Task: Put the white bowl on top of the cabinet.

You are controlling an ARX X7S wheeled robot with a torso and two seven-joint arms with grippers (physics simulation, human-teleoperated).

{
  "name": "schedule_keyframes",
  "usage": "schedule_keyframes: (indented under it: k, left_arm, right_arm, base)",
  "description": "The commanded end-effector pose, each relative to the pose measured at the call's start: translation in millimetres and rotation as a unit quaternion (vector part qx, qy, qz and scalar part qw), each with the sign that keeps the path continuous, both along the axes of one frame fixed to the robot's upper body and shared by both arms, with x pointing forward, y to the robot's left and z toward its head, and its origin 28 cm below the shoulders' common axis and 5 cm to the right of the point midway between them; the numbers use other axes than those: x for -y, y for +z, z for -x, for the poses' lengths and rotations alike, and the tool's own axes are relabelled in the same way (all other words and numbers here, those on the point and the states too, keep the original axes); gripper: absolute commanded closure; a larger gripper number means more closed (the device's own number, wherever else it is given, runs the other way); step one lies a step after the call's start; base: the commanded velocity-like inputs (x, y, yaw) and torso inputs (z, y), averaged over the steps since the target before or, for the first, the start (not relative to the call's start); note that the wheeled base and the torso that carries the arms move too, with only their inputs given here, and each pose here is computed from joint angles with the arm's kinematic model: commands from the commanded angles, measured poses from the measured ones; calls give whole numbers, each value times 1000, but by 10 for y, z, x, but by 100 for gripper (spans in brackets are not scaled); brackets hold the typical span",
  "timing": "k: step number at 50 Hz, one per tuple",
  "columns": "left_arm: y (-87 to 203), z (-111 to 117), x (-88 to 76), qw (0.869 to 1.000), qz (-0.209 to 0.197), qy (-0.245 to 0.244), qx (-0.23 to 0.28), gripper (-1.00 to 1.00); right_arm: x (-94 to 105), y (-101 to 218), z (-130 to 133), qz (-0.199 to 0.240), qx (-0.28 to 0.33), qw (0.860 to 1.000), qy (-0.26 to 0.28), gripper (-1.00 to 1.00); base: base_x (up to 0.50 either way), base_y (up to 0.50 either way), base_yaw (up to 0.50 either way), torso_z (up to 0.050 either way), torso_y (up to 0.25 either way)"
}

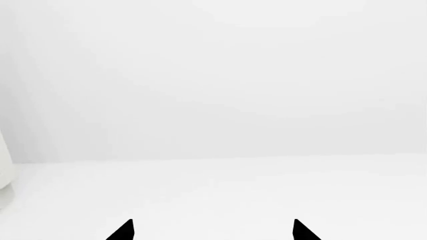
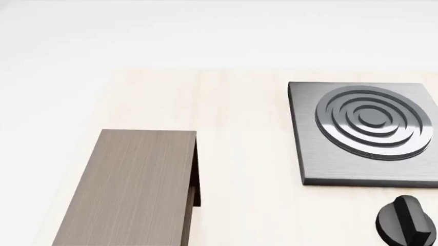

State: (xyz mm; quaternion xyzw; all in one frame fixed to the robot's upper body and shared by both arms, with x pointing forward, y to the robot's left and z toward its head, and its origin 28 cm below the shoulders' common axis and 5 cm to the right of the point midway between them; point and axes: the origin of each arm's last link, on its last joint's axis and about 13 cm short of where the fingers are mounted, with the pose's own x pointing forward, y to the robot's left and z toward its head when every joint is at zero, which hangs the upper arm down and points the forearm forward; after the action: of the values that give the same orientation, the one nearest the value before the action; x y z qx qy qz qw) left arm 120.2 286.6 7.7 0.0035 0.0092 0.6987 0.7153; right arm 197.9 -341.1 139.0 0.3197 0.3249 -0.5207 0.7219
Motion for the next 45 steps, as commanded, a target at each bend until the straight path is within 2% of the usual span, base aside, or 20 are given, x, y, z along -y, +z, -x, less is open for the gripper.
schedule_keyframes:
  k: [1,20,21,23,35,45]
  left_arm:
    - [1,-1,3,1000,-1,0,-1,-100]
    - [-2,-3,-1,1000,1,0,1,-100]
    - [-3,-2,-1,1000,2,0,1,-100]
    - [-4,2,-1,1000,3,0,2,-100]
    - [-8,2,-2,1000,4,-1,2,-100]
    - [-14,1,-5,1000,6,-1,2,-100]
  right_arm:
    - [-47,-316,157,-29,-45,999,5,100]
    - [-29,-341,212,-33,-44,998,-7,100]
    - [-25,-337,217,-32,-44,998,-9,100]
    - [3,-310,264,-32,-27,998,-55,100]
    - [9,-338,321,-46,-28,996,-75,100]
    - [-22,-280,277,-37,-23,996,-75,100]
  base:
    - [0,0,0,-10,0]
    - [3,-3,1,-3,0]
    - [12,-3,0,-11,0]
    - [0,-2,0,0,0]
    - [0,-1,-1,-3,0]
    - [0,-2,-2,-2,0]
